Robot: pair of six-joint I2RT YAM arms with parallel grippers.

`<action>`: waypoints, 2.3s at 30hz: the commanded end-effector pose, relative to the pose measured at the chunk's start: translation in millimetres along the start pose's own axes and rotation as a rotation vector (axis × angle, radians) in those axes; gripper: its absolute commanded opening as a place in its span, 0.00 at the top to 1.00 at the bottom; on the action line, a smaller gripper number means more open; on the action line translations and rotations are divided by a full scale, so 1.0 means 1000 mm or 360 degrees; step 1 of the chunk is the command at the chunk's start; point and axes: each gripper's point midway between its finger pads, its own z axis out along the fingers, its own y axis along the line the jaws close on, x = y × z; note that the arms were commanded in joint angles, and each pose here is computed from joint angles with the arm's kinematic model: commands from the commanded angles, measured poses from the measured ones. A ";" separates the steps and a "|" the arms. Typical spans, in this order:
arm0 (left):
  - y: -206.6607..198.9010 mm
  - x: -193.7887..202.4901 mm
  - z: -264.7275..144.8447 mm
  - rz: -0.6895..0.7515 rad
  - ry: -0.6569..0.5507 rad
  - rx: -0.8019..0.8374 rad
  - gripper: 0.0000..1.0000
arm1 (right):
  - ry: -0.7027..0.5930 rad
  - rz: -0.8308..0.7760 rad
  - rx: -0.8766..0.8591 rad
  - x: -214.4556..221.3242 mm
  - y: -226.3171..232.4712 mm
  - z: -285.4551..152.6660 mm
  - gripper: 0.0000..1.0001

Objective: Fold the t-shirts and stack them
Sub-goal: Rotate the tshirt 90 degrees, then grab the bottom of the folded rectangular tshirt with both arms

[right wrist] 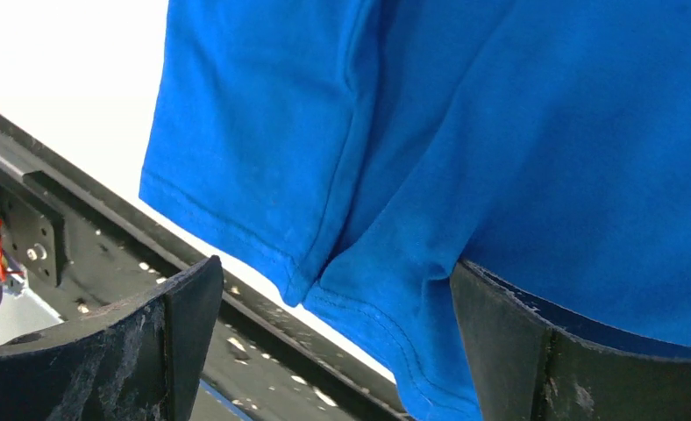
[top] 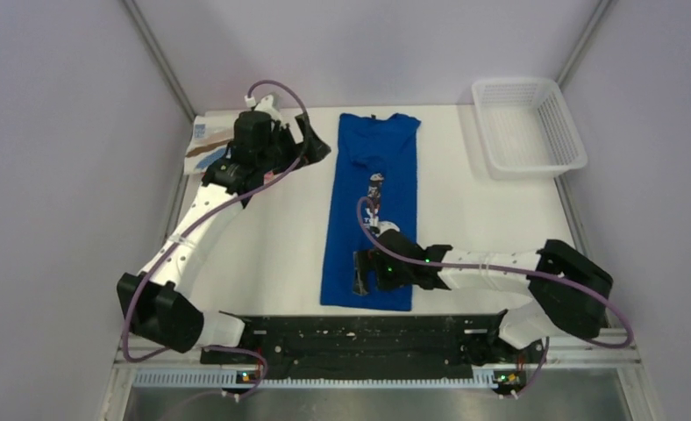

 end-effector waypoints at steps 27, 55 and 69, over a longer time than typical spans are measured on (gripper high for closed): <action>0.111 0.334 -0.117 -0.0332 0.1038 -0.0425 0.37 | 0.0114 0.0191 0.0098 0.051 -0.020 -0.039 0.29; 0.118 0.381 -0.112 -0.0266 0.1293 -0.0570 1.00 | 0.0235 0.0065 0.0113 0.075 -0.031 -0.028 1.00; 0.044 0.336 -0.122 -0.0295 0.0900 -0.0124 1.00 | 0.0032 0.0021 -0.0044 0.057 0.004 -0.066 1.00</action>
